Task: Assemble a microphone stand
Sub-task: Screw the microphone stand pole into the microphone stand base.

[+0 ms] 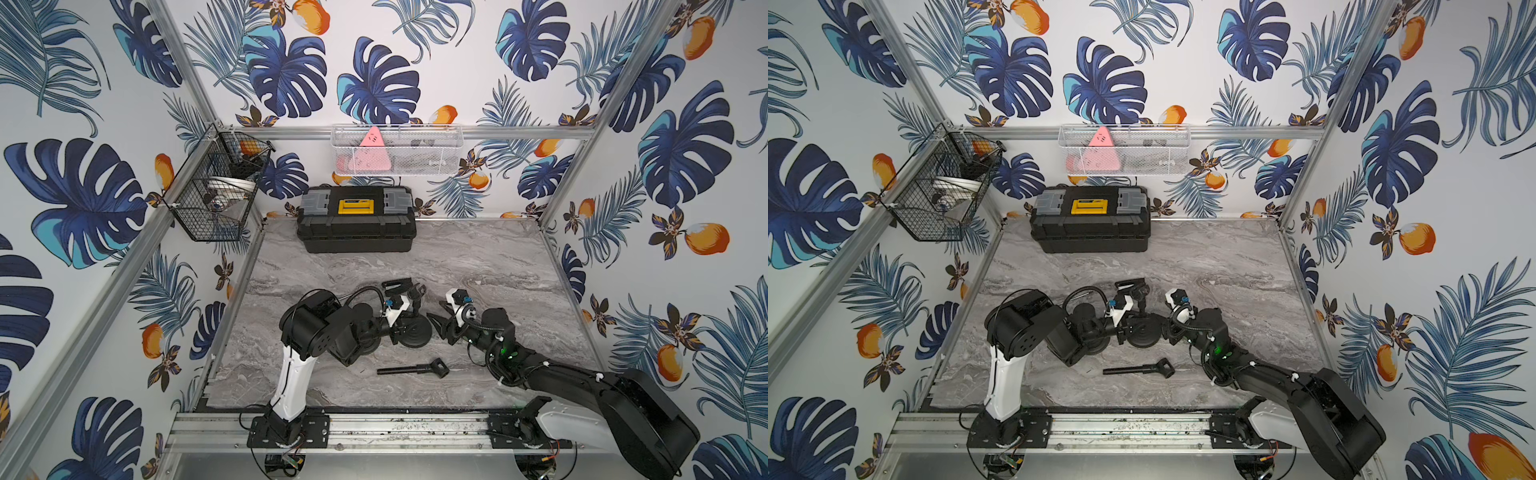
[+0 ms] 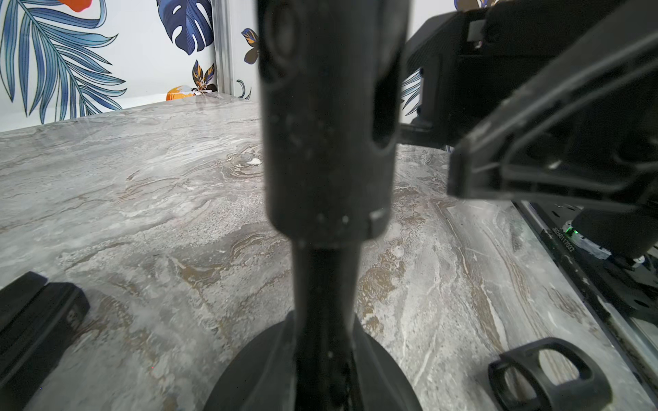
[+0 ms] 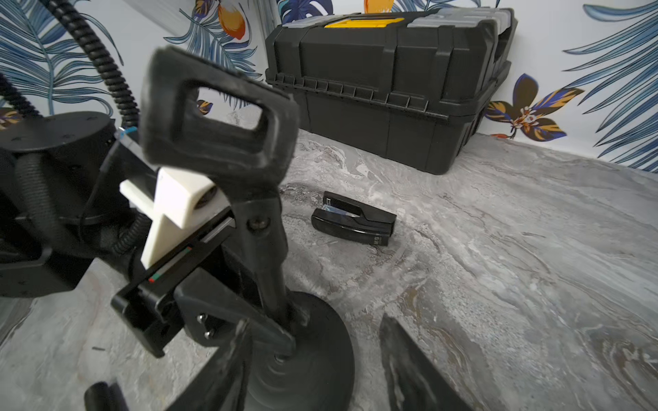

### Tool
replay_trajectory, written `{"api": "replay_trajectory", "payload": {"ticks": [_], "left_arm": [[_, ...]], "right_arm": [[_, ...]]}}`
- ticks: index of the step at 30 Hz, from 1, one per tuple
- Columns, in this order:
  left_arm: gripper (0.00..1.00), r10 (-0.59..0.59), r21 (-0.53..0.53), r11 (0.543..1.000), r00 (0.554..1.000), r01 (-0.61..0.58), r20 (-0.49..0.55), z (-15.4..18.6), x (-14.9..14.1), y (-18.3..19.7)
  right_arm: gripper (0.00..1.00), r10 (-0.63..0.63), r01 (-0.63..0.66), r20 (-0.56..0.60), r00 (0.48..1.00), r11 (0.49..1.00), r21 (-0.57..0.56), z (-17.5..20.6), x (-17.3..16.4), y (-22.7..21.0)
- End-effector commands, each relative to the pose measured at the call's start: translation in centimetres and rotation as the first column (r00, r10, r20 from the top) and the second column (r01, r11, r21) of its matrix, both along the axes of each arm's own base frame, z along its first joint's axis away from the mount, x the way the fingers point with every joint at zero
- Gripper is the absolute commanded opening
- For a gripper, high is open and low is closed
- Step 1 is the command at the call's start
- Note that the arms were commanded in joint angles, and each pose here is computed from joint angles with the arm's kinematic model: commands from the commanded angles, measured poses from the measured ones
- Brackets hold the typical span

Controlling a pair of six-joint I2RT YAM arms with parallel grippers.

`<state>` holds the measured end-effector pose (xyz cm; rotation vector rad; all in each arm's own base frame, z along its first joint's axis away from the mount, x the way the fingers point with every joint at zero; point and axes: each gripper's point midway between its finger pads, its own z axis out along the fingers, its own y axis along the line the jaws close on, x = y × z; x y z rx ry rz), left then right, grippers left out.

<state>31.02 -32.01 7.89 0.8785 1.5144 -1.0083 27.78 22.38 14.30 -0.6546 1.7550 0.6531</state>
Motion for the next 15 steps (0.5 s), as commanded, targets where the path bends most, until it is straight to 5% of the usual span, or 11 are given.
{"api": "replay_trajectory", "payload": {"ticks": [1, 15], "left_arm": [[0.12, -0.019, -0.006, 1.0, 1.0, 0.019, 0.006, 0.1, -0.4, -0.4], [0.13, -0.026, -0.01, 1.0, 1.0, 0.026, 0.01, 0.4, -0.5, -0.6]], "right_arm": [[0.58, 0.22, -0.218, -0.037, 0.975, 0.975, 0.041, 0.1, -2.0, 1.3], [0.62, 0.38, -0.38, 0.016, 0.925, 0.924, -0.043, 1.1, 0.7, 3.3]]}}
